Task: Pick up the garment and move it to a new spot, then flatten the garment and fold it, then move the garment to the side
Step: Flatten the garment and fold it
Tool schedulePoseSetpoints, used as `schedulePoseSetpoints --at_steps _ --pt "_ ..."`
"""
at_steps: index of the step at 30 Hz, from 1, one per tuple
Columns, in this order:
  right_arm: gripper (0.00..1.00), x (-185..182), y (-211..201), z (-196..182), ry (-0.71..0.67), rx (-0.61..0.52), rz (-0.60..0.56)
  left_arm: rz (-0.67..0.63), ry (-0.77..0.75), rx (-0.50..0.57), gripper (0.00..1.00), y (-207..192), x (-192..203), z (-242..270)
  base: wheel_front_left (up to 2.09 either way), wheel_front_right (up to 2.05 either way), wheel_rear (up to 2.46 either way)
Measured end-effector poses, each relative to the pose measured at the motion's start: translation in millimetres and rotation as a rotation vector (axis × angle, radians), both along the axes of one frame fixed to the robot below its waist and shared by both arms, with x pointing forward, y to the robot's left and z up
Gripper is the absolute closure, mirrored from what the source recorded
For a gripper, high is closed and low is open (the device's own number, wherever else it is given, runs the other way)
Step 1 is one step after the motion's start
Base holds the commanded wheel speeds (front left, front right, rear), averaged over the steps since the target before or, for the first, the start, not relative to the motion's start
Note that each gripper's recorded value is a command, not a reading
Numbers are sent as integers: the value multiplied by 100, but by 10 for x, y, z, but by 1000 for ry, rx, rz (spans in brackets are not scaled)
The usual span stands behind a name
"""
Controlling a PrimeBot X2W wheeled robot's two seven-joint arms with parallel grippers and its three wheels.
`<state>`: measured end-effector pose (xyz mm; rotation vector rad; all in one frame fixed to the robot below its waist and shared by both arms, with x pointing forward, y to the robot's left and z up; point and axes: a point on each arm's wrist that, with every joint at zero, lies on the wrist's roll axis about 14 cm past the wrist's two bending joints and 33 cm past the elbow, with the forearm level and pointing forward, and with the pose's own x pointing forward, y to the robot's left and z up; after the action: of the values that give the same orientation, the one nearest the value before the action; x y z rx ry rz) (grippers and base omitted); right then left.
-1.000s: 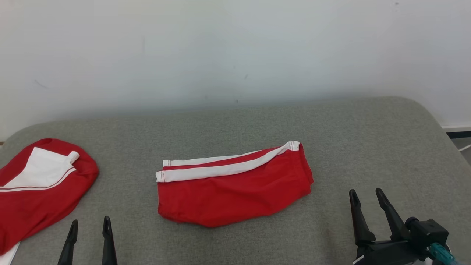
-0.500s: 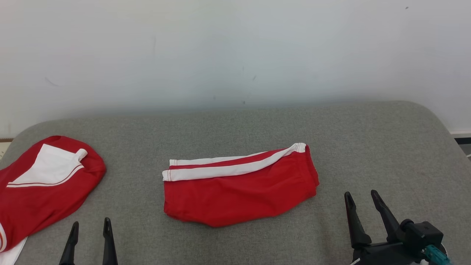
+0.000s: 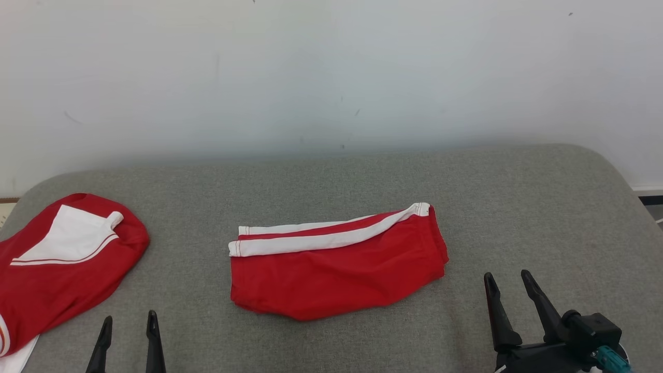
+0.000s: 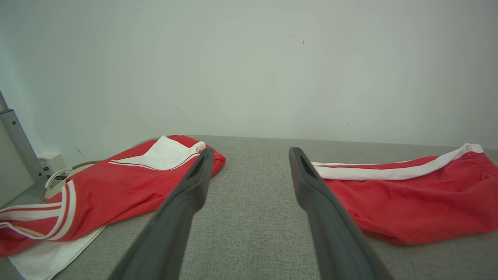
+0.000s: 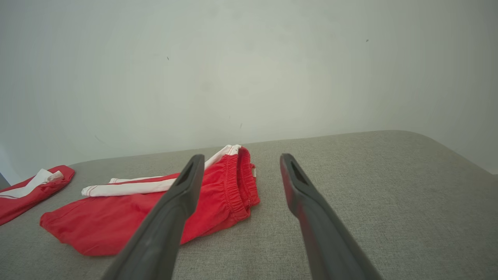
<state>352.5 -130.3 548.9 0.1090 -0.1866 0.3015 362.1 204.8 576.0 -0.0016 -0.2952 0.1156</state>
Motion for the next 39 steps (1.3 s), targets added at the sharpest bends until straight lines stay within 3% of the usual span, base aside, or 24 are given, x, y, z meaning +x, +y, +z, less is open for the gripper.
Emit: schedulePoseSetpoints --at_steps 20,39 --pt "0 -6 -23 -92 39 -11 -6 3 9 1 0 21 -11 -28 0 0 0" --pt "0 24 -35 -163 80 -35 -3 8 42 75 0 55 -24 -84 0 0 0"
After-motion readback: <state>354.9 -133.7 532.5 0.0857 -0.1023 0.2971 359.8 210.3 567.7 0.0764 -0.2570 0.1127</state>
